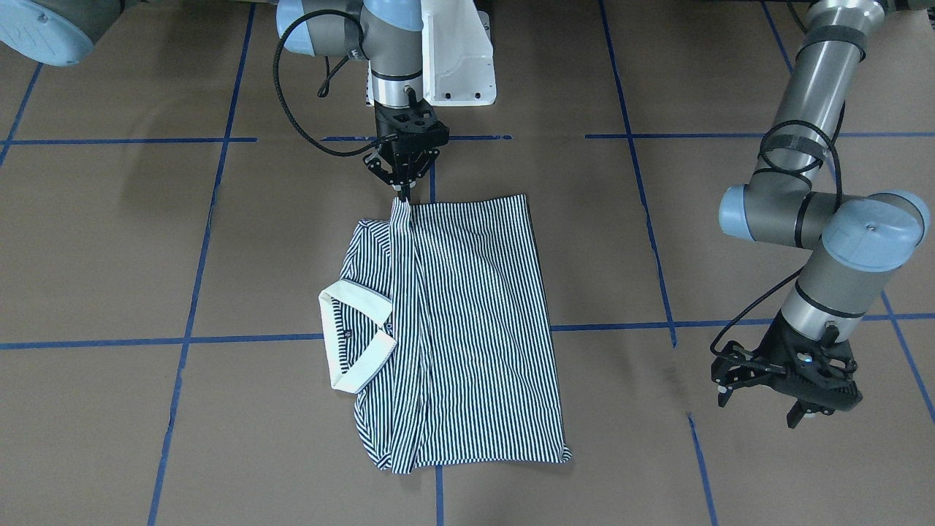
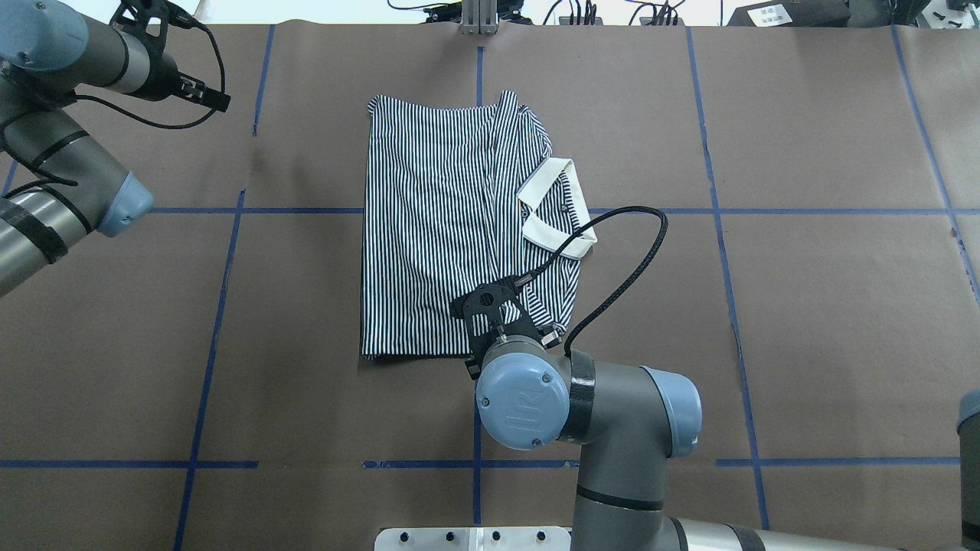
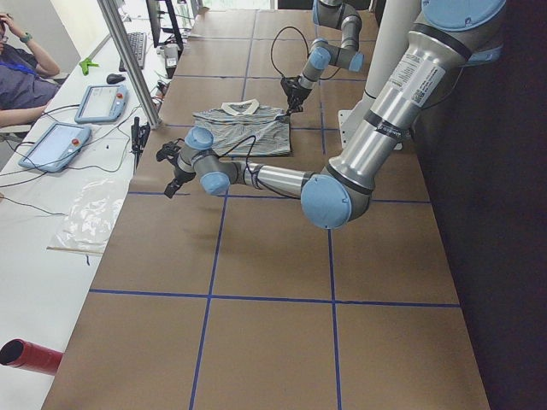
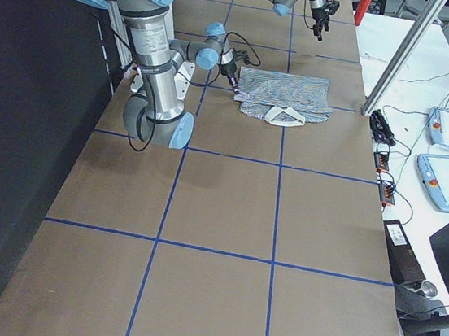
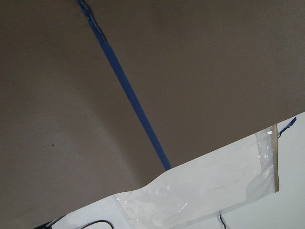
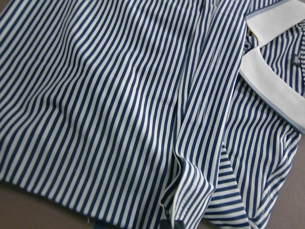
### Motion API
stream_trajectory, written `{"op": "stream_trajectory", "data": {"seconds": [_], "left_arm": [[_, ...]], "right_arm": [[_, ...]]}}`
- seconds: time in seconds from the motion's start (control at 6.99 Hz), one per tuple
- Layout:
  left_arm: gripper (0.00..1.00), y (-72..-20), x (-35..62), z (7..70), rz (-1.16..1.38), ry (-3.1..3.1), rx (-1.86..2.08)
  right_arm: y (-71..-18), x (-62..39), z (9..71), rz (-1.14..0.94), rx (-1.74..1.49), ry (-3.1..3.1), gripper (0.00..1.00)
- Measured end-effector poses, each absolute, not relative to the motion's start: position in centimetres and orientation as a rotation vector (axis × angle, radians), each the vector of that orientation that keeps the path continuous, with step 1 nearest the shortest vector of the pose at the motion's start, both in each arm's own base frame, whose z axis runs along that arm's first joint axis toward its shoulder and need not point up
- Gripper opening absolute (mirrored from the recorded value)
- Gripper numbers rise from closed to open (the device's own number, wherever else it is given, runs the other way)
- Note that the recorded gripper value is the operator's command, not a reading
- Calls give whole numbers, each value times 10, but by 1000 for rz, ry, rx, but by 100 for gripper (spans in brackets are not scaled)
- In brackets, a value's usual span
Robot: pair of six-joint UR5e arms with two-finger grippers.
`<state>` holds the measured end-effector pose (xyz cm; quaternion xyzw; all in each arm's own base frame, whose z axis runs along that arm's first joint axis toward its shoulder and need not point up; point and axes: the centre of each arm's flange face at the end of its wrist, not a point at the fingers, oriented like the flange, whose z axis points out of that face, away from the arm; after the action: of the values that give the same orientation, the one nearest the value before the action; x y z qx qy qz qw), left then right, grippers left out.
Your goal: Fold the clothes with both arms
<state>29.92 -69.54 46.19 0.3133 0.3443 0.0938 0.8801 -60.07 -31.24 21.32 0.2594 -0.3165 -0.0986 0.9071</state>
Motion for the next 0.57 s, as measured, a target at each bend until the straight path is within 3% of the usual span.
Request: {"op": "stream_trajectory", "data": {"seconds": [0.57], "left_arm": [[100, -695, 299, 462, 193, 719, 652]], "right_arm": [[-332, -549, 190, -138, 575, -718, 0]]}}
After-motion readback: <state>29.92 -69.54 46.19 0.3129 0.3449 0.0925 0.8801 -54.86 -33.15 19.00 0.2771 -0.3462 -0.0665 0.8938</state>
